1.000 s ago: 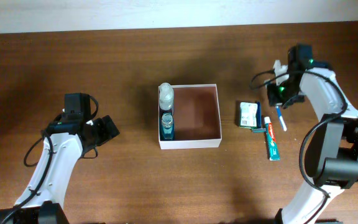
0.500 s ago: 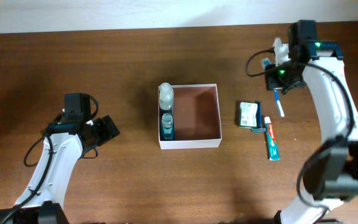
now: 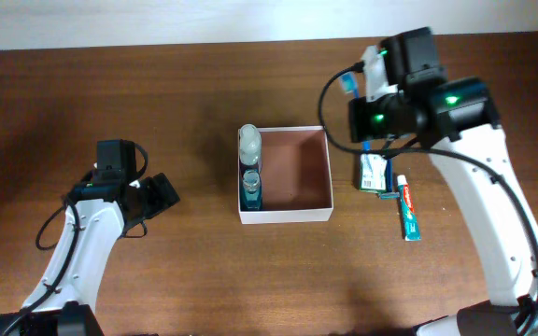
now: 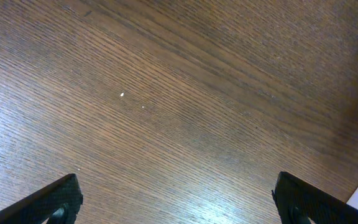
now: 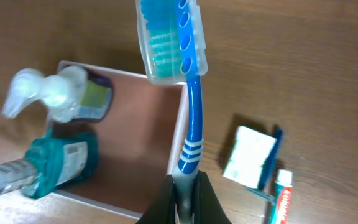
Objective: Pack container
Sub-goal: 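Lift the toothbrush with the right gripper and carry it over the box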
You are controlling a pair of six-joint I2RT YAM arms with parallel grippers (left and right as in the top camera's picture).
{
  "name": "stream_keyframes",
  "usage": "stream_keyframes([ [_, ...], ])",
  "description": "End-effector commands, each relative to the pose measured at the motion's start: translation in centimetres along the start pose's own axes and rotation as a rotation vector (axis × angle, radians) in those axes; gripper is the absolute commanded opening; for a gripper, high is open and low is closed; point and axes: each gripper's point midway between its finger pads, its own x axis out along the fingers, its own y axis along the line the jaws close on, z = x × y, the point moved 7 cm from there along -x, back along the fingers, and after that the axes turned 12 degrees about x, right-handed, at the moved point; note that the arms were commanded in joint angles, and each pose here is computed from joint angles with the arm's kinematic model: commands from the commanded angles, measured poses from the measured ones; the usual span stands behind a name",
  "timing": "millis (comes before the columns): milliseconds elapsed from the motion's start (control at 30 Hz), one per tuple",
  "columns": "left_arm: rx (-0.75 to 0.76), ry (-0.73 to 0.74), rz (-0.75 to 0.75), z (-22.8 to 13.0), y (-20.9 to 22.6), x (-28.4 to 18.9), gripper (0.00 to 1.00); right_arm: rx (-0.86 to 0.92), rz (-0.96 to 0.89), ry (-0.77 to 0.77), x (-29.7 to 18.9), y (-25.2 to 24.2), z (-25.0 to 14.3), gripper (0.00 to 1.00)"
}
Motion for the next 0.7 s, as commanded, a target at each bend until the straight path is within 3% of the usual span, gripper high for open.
stream_keyframes([
  [0, -0.001, 0.005, 0.009, 0.0, 0.1, 0.2, 1.00, -0.009, 0.022, 0.043, 1.4, 2.1, -1.2, 0.04],
  [667, -0.001, 0.005, 0.009, 0.0, 0.1, 0.2, 1.00, -0.002, 0.045, 0.060, 10.0, 3.5, -5.6, 0.04],
])
